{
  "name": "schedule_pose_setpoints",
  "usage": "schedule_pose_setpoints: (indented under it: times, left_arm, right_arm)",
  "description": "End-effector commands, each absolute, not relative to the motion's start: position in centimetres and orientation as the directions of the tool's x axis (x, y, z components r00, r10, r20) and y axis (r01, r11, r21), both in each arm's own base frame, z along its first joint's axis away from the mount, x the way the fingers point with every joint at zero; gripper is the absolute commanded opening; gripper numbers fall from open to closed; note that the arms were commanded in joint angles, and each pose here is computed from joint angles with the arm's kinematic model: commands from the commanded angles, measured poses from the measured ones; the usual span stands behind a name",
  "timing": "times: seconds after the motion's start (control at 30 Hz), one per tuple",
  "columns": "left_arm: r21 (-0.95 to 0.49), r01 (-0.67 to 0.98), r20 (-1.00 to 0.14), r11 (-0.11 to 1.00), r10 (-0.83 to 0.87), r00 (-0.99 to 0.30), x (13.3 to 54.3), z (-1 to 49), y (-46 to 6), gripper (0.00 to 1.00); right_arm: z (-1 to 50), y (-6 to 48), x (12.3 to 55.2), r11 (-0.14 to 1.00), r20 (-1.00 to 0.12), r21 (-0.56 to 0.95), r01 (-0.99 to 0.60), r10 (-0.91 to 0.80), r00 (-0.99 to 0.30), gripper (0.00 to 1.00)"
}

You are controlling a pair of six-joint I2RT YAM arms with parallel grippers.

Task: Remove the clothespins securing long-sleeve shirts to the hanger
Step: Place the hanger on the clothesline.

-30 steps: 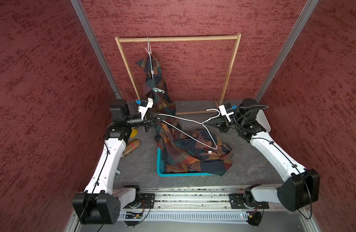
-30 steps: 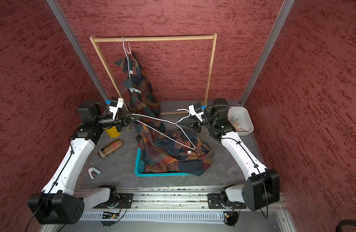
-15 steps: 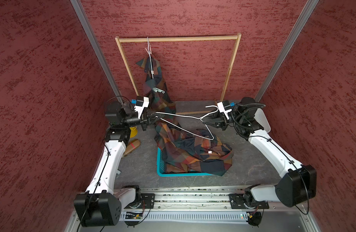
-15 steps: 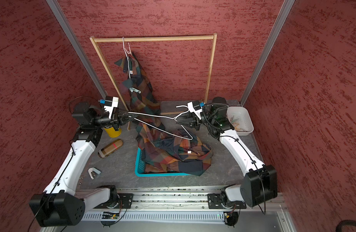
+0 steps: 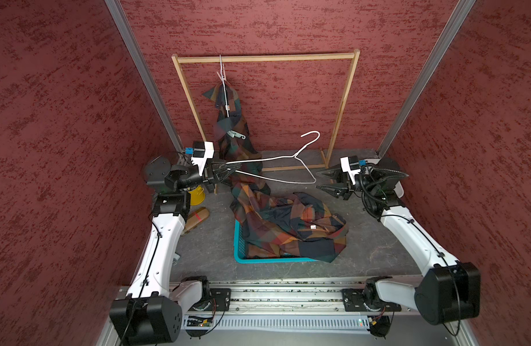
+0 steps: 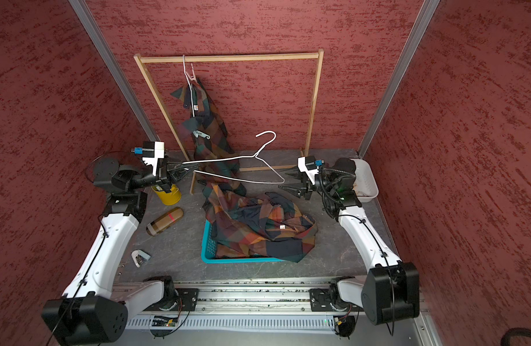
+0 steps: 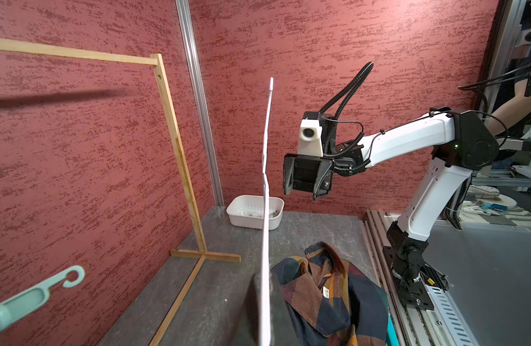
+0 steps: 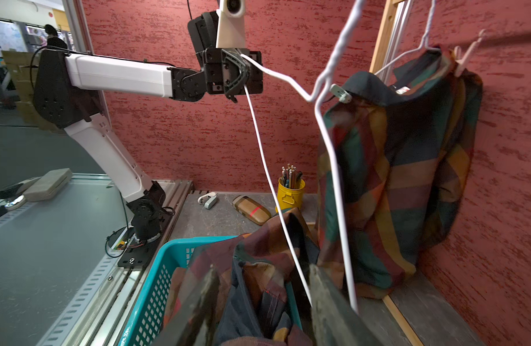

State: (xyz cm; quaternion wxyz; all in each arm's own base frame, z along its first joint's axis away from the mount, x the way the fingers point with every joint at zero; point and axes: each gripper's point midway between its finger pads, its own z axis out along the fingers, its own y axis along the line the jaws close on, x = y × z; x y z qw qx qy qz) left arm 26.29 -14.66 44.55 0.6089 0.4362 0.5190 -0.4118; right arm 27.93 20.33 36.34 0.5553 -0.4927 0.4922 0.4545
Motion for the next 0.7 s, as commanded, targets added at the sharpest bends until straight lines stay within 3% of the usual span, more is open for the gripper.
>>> schedule_pose_setpoints:
  times: [0.0, 0.27, 0.67]
  left_arm:
    - [0.133, 0.95, -0.987, 0.284, -0.051, 0.154, 25.6, 45.4, -14.6, 0.0]
    - [0.134, 0.949, -0.986, 0.284, -0.053, 0.155, 25.3, 45.5, -14.7, 0.0]
    - [0.161, 0.948, -0.981, 0.273, -0.058, 0.184, 24.9, 46.1, -14.9, 0.0]
  right_arm:
    - [36.5, 19.8, 28.5, 0.139, -0.992, -0.119, -0.983, 0.024, 0.123, 0.52]
    - [35.1, 19.7, 31.4, 0.171, -0.994, -0.101, -0.98, 0.016, 0.106, 0.54]
    - [34.2, 21.7, 33.4, 0.093, -0.996, -0.078, -0.993, 0.032, 0.081, 0.53]
